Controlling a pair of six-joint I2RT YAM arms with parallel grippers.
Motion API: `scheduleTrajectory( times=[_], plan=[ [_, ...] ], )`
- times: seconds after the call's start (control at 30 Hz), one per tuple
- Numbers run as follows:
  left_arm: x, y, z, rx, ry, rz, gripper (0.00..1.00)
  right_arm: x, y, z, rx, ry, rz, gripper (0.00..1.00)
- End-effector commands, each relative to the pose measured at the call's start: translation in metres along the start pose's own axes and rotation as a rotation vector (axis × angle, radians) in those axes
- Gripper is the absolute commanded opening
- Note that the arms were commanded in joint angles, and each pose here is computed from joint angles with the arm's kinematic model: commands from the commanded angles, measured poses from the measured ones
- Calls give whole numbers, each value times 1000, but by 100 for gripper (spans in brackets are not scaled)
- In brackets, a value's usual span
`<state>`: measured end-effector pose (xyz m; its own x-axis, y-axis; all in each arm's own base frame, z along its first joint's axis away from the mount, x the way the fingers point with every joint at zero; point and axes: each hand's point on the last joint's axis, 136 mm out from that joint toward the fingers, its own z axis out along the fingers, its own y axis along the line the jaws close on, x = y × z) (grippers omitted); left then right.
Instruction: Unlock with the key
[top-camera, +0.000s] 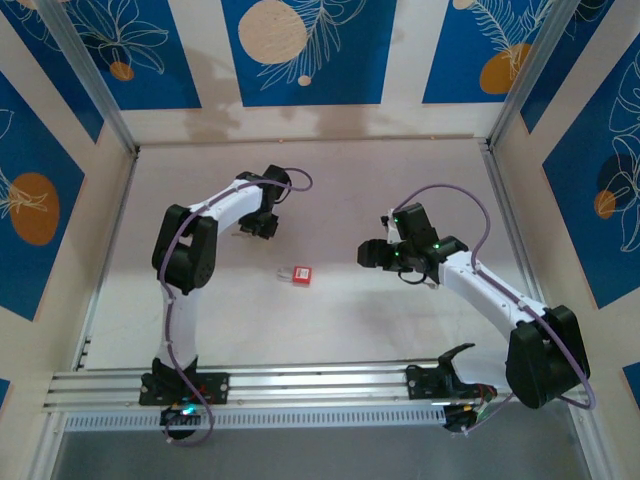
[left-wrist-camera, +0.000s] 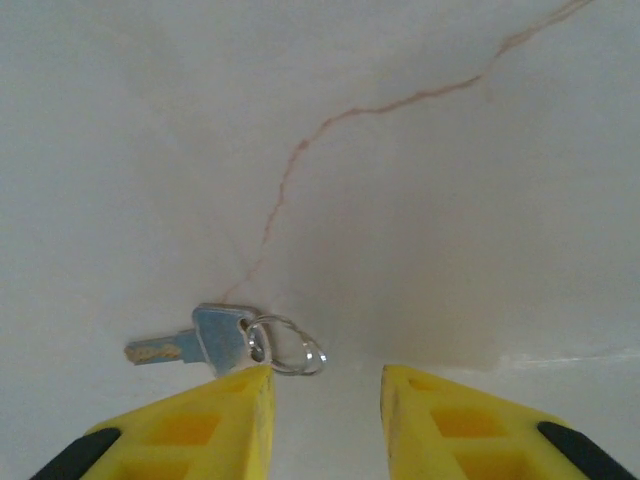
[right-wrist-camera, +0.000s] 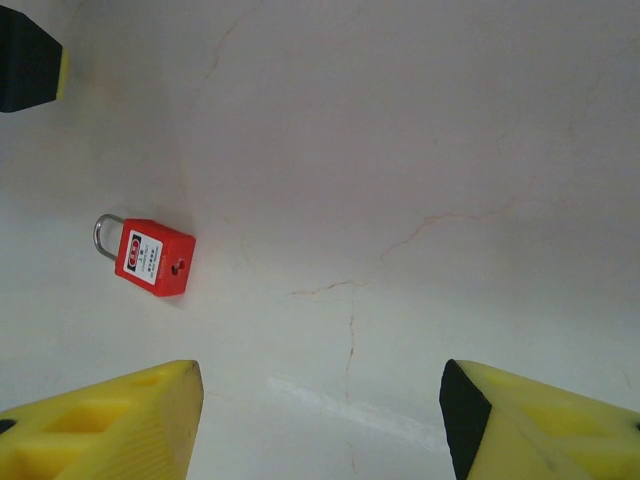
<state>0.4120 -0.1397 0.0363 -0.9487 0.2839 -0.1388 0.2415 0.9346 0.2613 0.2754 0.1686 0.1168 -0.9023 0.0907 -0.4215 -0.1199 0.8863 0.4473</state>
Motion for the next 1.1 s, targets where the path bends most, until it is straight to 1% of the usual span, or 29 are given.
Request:
scheduleTrajectory(
  times=[0.0,0.07,0.3,0.53,0.67,0.8,0.93,1.07],
  plan=[
    [-3,9,-3,-57,3,23,32,5,2,-2,-27,11,5,65],
    [-3,8,-1,-52,5,23,32,6,2,-2,-27,12,4,66],
    [3,2,9,-35,22,22,25,4,1,-3,-24,8,4,66],
    [10,-4,14,-5,33,19,25,4,1,-2,-27,7,5,66],
    [12,-3,16,-10,34,16,26,4,1,-1,-28,11,7,66],
    [13,-1,20,-16,41,13,23,4,1,-2,-30,12,7,66],
    [9,0,18,-19,23,12,20,4,1,-2,-28,10,6,66],
    [5,3,11,-26,5,23,13,5,1,-2,-29,12,6,66]
  ],
)
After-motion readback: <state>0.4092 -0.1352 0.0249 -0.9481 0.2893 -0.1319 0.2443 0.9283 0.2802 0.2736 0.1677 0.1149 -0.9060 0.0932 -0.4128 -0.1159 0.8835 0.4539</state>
